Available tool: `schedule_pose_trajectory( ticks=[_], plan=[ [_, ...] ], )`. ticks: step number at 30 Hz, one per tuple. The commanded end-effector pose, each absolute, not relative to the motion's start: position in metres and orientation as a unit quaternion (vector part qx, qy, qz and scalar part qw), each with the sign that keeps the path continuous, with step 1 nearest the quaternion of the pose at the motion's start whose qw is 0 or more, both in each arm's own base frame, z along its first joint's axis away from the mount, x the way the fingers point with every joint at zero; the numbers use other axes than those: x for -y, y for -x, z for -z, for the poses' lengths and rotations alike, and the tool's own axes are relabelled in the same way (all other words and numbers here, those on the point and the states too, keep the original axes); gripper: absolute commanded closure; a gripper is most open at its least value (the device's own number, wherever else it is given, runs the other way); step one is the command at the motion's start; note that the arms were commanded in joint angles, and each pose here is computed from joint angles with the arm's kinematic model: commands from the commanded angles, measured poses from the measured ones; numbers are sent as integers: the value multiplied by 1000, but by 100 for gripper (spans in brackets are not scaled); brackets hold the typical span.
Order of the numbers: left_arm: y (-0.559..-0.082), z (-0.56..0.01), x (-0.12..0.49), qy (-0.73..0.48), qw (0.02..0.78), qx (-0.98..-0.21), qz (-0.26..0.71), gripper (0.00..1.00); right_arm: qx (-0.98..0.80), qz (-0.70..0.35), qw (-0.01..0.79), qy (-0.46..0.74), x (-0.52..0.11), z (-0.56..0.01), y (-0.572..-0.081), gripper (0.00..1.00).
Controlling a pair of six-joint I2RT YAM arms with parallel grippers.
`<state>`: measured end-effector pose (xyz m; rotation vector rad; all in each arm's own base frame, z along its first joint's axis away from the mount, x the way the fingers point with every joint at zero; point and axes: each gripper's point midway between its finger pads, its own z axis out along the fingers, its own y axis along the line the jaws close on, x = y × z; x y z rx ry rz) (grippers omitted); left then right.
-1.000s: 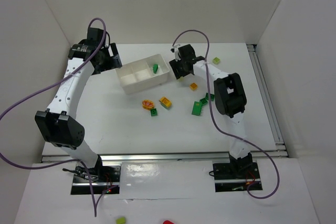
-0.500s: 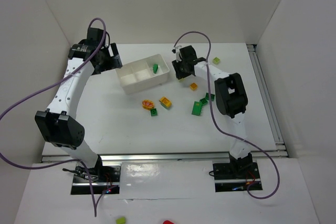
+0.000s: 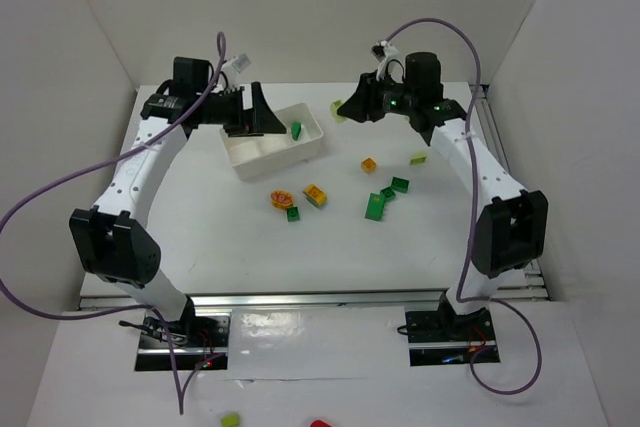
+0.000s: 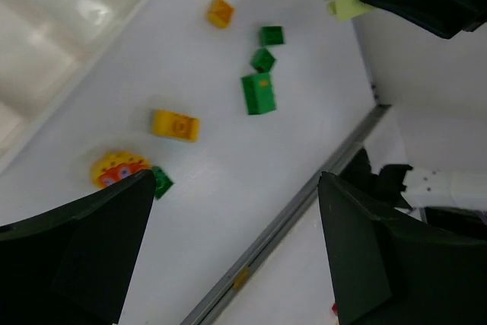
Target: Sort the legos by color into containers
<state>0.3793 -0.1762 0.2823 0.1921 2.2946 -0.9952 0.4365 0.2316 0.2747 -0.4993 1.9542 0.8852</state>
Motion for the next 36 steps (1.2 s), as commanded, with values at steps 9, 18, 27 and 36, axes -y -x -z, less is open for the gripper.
schedule_pose_trajectory(
  ticks=[9,18,27,36],
  plan=[
    [-331,-346,250,-268,298,-703,588,7,-679,-571,358,291,-278,-330,-349,74],
    [-338,-331,254,-269,291,-708,584,8,-641,-601,348,326,-292,-353,-335,74],
    [-346,-324,265,-275,276,-706,591,9,-631,-614,327,345,-301,-359,-322,74],
    [-336,-336,273,-300,264,-679,616,29,-634,-615,318,345,-305,-351,-323,74]
  ],
)
